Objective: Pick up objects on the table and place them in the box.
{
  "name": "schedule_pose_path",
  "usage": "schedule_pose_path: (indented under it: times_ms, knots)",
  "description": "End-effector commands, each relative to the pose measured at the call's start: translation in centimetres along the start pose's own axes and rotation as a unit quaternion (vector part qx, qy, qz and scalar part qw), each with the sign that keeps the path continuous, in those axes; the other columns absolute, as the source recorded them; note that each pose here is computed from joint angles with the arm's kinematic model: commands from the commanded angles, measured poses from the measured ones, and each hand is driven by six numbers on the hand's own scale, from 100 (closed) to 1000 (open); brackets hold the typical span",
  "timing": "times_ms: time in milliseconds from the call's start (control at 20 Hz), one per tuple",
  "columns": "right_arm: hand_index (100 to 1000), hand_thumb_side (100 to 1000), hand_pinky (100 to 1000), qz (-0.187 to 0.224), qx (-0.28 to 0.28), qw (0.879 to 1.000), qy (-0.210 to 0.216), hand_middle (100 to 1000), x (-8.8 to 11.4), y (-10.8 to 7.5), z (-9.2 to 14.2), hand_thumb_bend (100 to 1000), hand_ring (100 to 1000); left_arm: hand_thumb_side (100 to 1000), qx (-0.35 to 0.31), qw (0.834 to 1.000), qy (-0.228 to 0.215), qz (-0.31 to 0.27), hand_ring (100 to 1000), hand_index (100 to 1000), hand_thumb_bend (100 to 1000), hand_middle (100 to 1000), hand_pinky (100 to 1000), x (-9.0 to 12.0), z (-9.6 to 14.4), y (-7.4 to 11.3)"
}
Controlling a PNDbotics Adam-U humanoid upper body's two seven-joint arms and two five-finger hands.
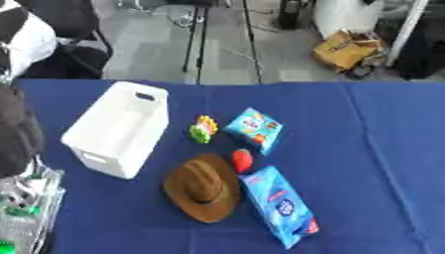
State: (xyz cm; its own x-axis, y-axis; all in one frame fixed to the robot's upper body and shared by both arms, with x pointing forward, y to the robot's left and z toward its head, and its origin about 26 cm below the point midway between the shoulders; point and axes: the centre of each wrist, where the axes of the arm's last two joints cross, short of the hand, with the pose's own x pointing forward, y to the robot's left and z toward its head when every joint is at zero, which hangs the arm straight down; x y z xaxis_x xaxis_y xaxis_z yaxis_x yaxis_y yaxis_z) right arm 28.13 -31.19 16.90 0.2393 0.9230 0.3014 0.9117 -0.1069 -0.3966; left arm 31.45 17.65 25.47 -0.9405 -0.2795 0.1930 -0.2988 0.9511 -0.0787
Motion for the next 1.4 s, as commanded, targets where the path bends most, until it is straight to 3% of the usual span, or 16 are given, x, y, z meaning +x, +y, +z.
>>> schedule_pose_path:
  times_ms: [50,600,800,850,1100,1150,1200,1400]
  knots:
    - [937,1000,875,0.002,-0.008,1.000,0.000,916,0.1,-0.3,-0.4,252,908,1000,-0.001,1.000,-0.016,0.003,739,797,100,744,845,0.5,-0.7,0.2]
    - [934,1000,875,0.002,-0.007,1.000,-0.002,915,0.2,-0.3,-0.5,246,908,1000,-0.013,1.000,-0.016,0.005,742,804,100,746,849,0.6,-0.7,0.0]
    - [932,1000,874,0.004,0.003,1.000,-0.005,910,0.2,-0.3,-0.6,268,909,1000,-0.014,1.000,-0.014,0.005,742,803,100,744,848,0.5,-0.6,0.1]
    - [912,1000,865,0.003,0.010,1.000,-0.009,876,0.3,-0.3,-0.7,310,902,1000,-0.014,1.000,-0.014,0.005,741,802,100,743,847,0.5,-0.6,0.1]
    - [933,1000,843,-0.001,0.095,0.994,-0.050,883,1.2,-0.3,-0.9,335,899,1000,-0.019,1.000,-0.009,0.007,739,800,100,741,843,0.5,-0.3,0.1]
    - [967,988,843,-0.002,0.115,0.992,-0.057,915,1.4,-0.3,-1.0,474,935,1000,-0.020,1.000,-0.008,0.007,738,800,100,740,843,0.5,-0.3,0.1]
    - [969,1000,844,-0.005,0.142,0.988,-0.064,927,1.6,-0.3,-1.0,349,940,1000,-0.022,1.000,-0.007,0.006,737,799,100,740,842,0.5,-0.2,0.1]
    - [978,1000,859,-0.008,0.215,0.974,-0.073,933,2.1,-0.3,-1.2,371,953,1000,-0.028,1.000,-0.004,0.007,746,798,100,738,841,0.4,0.0,0.2]
